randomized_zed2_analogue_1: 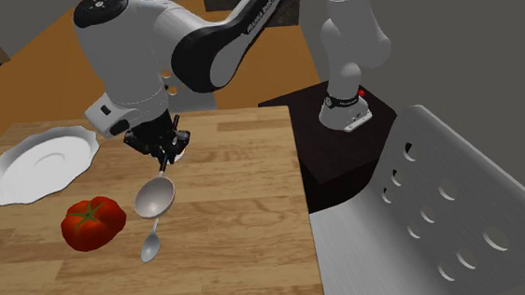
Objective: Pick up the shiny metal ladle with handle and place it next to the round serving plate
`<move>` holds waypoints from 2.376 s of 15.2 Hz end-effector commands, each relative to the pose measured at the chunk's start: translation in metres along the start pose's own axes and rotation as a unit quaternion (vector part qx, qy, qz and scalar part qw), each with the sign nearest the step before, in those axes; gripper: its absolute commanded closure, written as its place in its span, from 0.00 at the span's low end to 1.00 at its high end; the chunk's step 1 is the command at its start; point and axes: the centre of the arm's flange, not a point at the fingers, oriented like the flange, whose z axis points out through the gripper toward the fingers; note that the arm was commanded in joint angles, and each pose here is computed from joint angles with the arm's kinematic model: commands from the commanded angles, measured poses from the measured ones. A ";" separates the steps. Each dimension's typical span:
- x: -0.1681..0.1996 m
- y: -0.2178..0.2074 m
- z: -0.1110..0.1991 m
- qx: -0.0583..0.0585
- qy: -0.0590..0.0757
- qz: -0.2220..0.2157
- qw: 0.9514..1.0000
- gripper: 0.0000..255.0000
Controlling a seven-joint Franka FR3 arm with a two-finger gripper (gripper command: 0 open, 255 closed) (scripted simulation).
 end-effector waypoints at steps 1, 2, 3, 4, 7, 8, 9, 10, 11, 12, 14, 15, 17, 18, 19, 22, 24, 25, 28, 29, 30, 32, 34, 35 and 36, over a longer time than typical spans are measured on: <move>-0.013 0.026 0.003 0.000 0.000 0.000 1.000 1.00; -0.018 0.038 0.004 0.000 0.000 0.000 1.000 1.00; -0.024 0.049 0.006 0.000 0.000 0.000 1.000 1.00; -0.028 0.056 0.007 0.000 0.000 0.000 1.000 1.00; -0.026 0.055 0.023 0.000 0.000 0.000 1.000 1.00; -0.026 0.054 0.028 0.000 0.000 0.000 1.000 1.00; -0.025 0.054 0.033 0.000 0.000 0.000 1.000 1.00; -0.025 0.053 0.038 0.000 0.000 0.000 1.000 1.00; -0.024 0.053 0.044 0.000 0.000 0.000 1.000 1.00; -0.023 0.052 0.049 0.000 0.000 0.000 1.000 1.00; -0.022 0.051 0.059 0.000 0.000 0.000 1.000 1.00; -0.022 0.051 0.064 0.000 0.000 0.000 1.000 1.00; -0.020 0.050 0.075 0.000 0.000 0.000 1.000 1.00; -0.020 0.049 0.080 0.000 0.000 0.000 1.000 1.00; -0.019 0.049 0.085 0.000 0.000 0.000 1.000 1.00; -0.018 0.047 0.101 0.000 0.000 0.000 1.000 1.00; -0.017 0.047 0.106 0.000 0.000 0.000 1.000 1.00; -0.017 0.047 0.106 0.000 0.000 0.000 1.000 1.00; -0.017 0.047 0.106 0.000 0.000 0.000 1.000 1.00; -0.017 0.047 0.106 0.000 0.000 0.000 1.000 1.00; -0.017 0.047 0.106 0.000 0.000 0.000 1.000 1.00; -0.017 0.047 0.106 0.000 0.000 0.000 1.000 0.00; -0.017 0.047 0.106 0.000 0.000 0.000 1.000 0.00; -0.017 0.047 0.106 0.000 0.000 0.000 1.000 0.00; -0.017 0.047 0.106 0.000 0.000 0.000 1.000 0.00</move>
